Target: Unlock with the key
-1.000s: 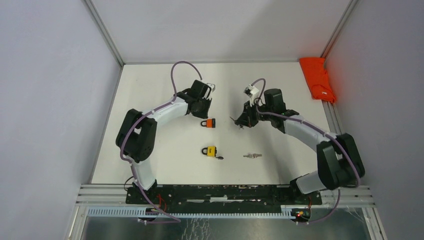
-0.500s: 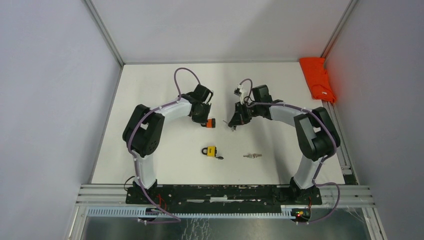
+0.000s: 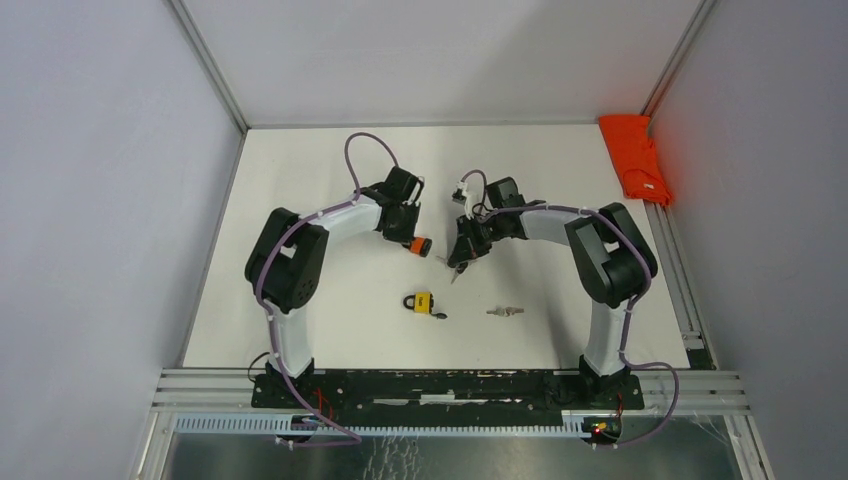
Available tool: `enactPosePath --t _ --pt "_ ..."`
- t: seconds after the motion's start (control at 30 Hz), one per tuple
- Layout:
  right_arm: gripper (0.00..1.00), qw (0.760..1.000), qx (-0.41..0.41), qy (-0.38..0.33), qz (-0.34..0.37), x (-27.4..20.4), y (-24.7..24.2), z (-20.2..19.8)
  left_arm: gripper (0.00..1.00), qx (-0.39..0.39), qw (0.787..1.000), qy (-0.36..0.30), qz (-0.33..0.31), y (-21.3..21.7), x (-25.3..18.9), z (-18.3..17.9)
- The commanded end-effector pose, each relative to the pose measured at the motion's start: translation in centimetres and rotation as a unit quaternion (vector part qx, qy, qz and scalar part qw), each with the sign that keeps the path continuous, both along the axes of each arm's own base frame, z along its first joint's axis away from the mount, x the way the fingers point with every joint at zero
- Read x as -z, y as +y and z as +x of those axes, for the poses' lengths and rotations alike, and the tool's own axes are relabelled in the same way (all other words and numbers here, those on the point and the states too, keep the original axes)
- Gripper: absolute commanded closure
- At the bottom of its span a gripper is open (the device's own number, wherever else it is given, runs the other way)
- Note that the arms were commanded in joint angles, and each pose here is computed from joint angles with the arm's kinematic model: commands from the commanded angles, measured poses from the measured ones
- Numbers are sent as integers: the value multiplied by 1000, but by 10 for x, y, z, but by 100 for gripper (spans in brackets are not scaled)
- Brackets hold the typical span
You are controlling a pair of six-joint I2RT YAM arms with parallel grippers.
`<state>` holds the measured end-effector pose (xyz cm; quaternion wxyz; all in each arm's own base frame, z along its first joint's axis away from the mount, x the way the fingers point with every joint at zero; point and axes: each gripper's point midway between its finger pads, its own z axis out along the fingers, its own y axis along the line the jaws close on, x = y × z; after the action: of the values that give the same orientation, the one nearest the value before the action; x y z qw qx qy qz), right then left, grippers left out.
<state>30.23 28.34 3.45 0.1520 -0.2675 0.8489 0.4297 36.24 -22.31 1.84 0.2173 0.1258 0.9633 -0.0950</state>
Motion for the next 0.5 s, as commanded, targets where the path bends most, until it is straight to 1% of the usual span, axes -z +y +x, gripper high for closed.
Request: enactPosePath --t 0.0,0.1,0.27,0.47 --pt "100 1000 0 -6 16 -3 8 8 98 -6 1000 -10 16 8 12 10" --pt "100 1000 4 1 30 -3 13 11 98 -3 1000 -8 14 7 16 10" --pt "100 997 12 10 73 -9 26 17 98 -1 1000 -4 13 8 23 7" --pt "100 995 28 22 92 -9 32 25 98 4 1000 -2 14 7 26 7"
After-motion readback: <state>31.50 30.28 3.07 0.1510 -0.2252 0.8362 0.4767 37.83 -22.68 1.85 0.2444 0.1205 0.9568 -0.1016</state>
